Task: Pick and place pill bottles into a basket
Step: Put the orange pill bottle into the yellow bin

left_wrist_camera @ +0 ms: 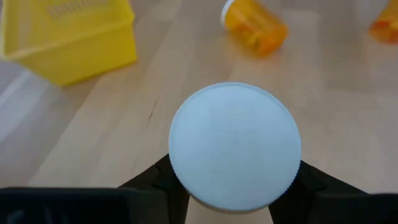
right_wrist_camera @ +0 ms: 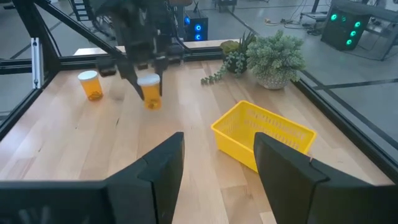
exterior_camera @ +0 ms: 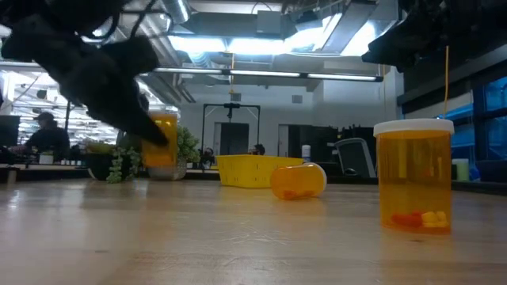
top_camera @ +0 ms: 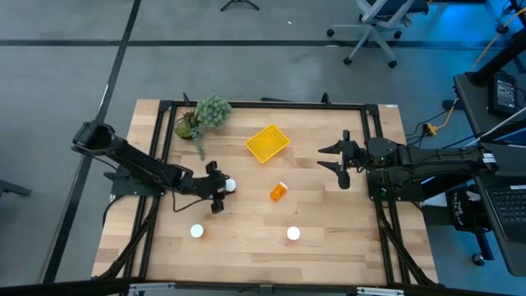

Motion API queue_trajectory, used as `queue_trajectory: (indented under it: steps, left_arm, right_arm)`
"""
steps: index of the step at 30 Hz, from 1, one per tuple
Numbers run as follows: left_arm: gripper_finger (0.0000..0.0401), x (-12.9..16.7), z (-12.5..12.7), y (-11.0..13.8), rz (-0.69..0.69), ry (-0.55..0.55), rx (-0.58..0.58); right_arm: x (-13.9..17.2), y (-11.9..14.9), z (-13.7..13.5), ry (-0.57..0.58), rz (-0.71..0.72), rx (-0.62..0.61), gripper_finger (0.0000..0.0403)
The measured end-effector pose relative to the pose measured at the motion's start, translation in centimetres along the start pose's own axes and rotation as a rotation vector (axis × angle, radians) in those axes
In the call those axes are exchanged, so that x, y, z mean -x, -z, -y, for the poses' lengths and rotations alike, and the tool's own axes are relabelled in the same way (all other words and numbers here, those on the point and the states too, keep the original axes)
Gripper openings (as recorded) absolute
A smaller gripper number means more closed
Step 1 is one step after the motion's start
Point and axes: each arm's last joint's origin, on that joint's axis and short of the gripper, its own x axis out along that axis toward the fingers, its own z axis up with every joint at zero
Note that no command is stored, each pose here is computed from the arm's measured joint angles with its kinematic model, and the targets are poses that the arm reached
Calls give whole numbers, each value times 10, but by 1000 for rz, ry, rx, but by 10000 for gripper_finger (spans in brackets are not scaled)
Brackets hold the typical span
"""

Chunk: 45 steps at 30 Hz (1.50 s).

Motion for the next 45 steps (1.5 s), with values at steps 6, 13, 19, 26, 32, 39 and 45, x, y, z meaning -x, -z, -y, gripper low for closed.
queue_trajectory:
  steps: [6, 13, 19, 26, 32, 39, 45]
  left_arm:
    - [158, 25, -8, -12, 46, 31, 9]
    - [152, 52, -17, -19, 80, 79, 29]
    - [153, 66, -21, -24, 139, 123, -2]
    - [152, 72, -23, -24, 128, 181, -32]
    - [150, 88, -25, -45, 36, 158, -30]
    - [153, 99, -25, -71, 53, 127, -132]
    - [154, 95, -26, -78, 15, 91, -152]
  right_arm:
    - [0, 0, 0, 0, 0, 0, 197]
    - [0, 0, 0, -1, 3, 1, 197]
    - [0, -2, 0, -1, 21, -2, 197]
    - [0, -3, 0, -2, 27, -3, 197]
    - [0, -5, 0, -3, 53, -7, 197]
    - [0, -5, 0, -3, 54, -7, 197]
    - [0, -5, 0, -3, 52, -11, 197]
